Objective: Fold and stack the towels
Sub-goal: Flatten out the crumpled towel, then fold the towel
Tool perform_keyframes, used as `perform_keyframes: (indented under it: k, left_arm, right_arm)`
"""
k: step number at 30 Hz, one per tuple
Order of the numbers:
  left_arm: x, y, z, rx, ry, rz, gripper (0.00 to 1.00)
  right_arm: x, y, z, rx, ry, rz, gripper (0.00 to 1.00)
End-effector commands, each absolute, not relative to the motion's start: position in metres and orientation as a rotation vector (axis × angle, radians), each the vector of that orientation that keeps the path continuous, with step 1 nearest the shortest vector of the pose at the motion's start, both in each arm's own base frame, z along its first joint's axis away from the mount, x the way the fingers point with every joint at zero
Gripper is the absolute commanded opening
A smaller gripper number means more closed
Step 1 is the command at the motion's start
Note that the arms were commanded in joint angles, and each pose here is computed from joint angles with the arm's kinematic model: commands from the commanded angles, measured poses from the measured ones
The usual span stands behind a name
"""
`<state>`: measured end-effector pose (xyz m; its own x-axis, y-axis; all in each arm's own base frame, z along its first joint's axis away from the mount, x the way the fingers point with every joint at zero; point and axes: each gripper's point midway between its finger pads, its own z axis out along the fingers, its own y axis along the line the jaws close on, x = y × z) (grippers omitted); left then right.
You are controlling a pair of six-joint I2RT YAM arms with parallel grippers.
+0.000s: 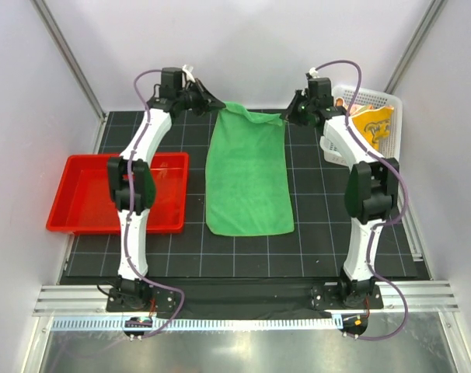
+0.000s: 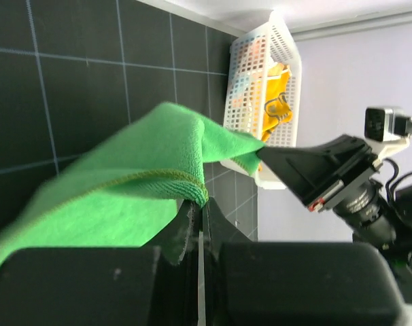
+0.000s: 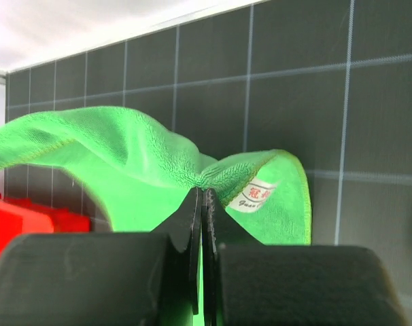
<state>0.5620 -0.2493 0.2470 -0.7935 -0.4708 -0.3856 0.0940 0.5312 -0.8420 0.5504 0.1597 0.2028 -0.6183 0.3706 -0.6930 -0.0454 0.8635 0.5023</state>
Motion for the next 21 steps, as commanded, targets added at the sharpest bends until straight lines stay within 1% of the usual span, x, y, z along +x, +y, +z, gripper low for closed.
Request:
perform_keyframes:
  k: [1, 6, 13, 14, 15, 16, 17, 21]
  left_arm:
    - [0.576, -0.256, 0.281, -0.145, 2.031, -1.387, 0.00]
    - [0.589, -0.245, 0.279, -0.151, 1.988, -1.371, 0.00]
    - [0.577, -0.242, 0.274, -0.167, 2.018, -1.387, 0.00]
    - [0.573, -0.241, 0.266, -0.186, 2.047, -1.381, 0.00]
    - [0.568, -0.240, 0.269, -0.191, 2.059, -1.374, 0.00]
    - [0.565, -0.237, 0.265, -0.204, 2.080, -1.353, 0.00]
    - [0.558, -0.235, 0.253, -0.234, 2.140, -1.330, 0.00]
    - [0.534, -0.224, 0.224, -0.228, 2.260, -1.229, 0.00]
  right_arm:
    - [0.584, 0.165, 0.280, 0.101, 1.918, 0.743, 0.01]
    - [0.593, 0.158, 0.280, 0.068, 1.906, 0.737, 0.01]
    - [0.580, 0.156, 0.277, 0.080, 1.949, 0.741, 0.01]
    - [0.576, 0.156, 0.276, 0.084, 1.960, 0.741, 0.01]
    - [0.570, 0.154, 0.279, 0.095, 1.971, 0.735, 0.01]
    - [0.565, 0.153, 0.271, 0.107, 1.998, 0.731, 0.01]
    - [0.561, 0.152, 0.269, 0.111, 2.013, 0.728, 0.01]
    - [0.535, 0.146, 0.254, 0.146, 2.101, 0.707, 0.01]
